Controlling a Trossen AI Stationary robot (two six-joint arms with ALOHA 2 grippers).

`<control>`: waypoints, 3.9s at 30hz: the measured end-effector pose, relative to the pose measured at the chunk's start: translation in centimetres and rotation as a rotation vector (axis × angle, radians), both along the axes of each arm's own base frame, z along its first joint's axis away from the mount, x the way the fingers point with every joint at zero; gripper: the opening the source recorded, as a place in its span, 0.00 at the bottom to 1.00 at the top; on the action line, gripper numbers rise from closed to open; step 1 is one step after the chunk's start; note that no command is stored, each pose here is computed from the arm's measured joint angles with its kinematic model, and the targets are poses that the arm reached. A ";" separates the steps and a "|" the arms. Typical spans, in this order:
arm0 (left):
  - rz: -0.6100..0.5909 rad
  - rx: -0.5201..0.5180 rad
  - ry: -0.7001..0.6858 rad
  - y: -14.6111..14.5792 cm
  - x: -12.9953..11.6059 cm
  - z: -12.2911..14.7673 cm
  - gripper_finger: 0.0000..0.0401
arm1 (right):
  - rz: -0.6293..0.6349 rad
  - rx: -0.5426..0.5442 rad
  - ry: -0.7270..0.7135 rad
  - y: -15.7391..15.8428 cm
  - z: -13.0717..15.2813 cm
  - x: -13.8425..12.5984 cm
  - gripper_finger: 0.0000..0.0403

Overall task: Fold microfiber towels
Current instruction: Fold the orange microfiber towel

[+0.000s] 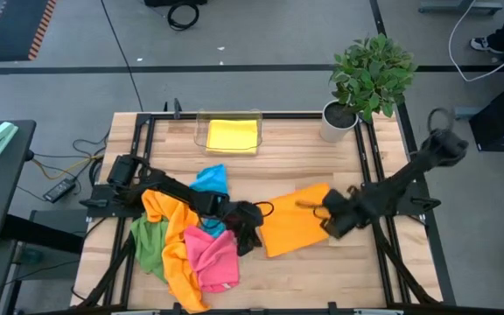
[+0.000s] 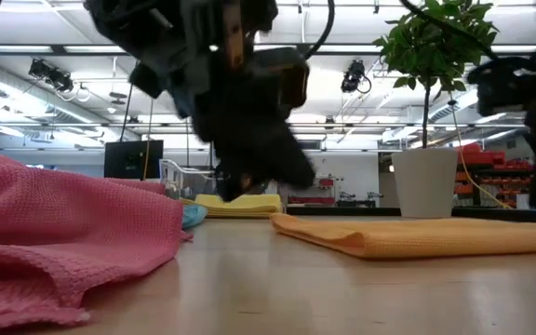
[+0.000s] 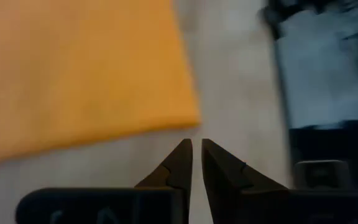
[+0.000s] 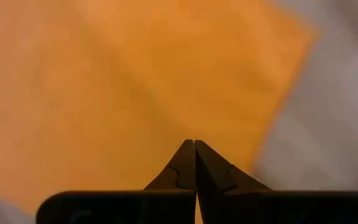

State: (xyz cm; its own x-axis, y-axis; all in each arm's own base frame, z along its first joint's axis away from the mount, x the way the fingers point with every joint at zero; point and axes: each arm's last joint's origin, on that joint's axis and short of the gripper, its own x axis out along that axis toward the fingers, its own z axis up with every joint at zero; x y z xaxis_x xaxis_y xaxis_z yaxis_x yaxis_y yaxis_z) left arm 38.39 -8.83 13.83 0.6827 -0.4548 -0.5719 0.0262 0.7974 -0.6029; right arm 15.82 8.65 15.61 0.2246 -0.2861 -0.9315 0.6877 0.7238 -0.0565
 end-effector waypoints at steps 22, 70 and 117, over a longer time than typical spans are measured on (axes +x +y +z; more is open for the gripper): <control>0.205 0.097 0.052 7.4 2.7 -2.5 0.02 | -0.197 0.367 -0.025 3.9 -2.2 -3.5 0.01; 0.093 -0.129 0.207 3.3 1.7 -2.7 0.02 | -0.145 0.425 -0.028 4.5 0.6 -3.0 0.01; -0.115 0.115 -0.031 2.6 -0.2 4.5 0.03 | 0.165 0.179 -0.325 -1.4 4.6 8.5 0.01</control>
